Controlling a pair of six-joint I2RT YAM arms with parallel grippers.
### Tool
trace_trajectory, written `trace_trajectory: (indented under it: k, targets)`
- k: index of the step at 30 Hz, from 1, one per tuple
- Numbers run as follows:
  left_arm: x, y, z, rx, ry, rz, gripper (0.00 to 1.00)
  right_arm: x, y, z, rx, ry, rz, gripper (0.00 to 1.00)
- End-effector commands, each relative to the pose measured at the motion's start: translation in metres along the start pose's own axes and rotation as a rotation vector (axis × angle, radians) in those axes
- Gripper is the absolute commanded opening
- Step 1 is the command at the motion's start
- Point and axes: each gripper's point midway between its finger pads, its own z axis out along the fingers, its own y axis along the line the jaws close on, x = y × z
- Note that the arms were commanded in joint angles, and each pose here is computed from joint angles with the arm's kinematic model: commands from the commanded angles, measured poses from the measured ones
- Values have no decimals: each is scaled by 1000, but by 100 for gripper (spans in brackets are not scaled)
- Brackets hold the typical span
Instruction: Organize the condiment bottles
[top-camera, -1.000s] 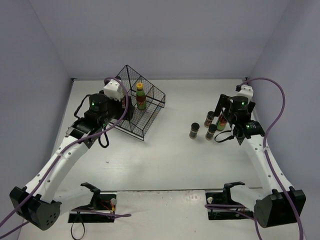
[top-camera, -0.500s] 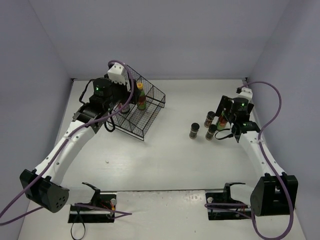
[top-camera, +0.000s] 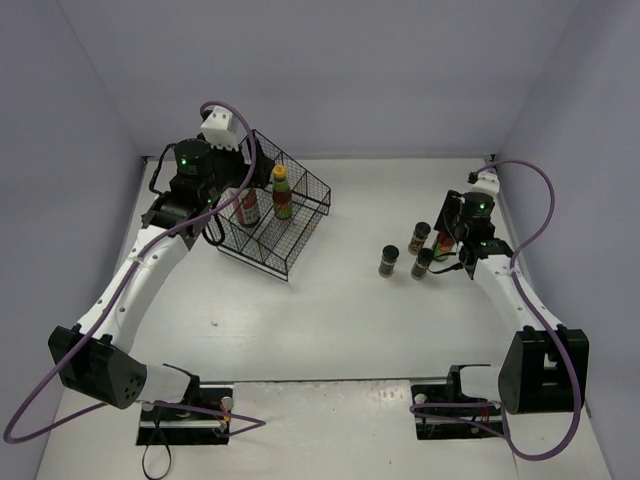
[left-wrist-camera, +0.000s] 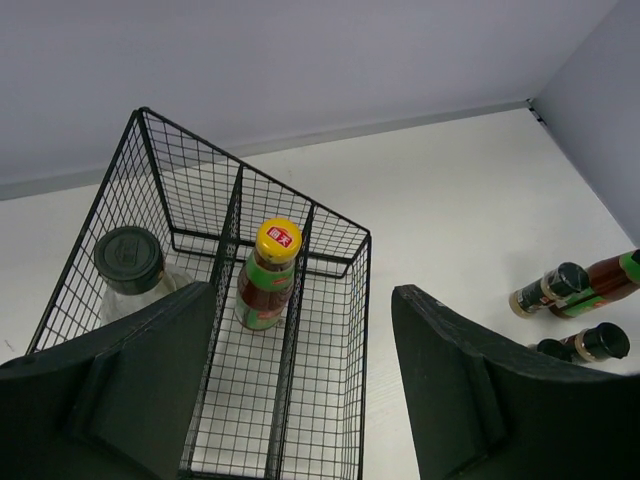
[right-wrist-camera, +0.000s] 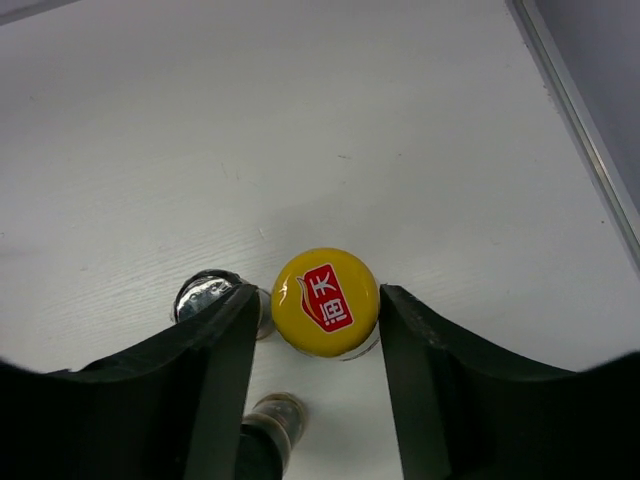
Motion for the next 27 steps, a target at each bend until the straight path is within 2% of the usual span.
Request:
trace_trajectory:
  k: [1,4,5,8,9,12,16,21,27]
  targets:
    - [-56,-17,-7,58,-155,28,71,-26,0,3,3,-100,20,49]
    - [-60,-19,-7,64,-163,39,71,-26,-3,1,17,-106,15,31]
    - [-63,-19,-8,65,-169,42,71,-29,-3,0,20,-112,11,22]
    - [-63,-22,-7,70,-168,52,71,-38,-4,-6,22,-134,8,9]
    - [-62,-23,-7,73,-166,54,71,-44,-3,-9,18,-147,6,1]
    - [-57,-28,-6,72,-153,68,71,-67,-1,-23,12,-197,-9,0]
    - [-41,-53,-8,75,-119,178,71,-100,10,-54,-15,-270,-43,0]
    - [-34,-62,-11,68,-116,193,71,-132,36,-93,-54,-332,-124,0]
    - [-23,-77,-19,65,-105,225,71,-169,69,-141,-213,-400,-148,0]
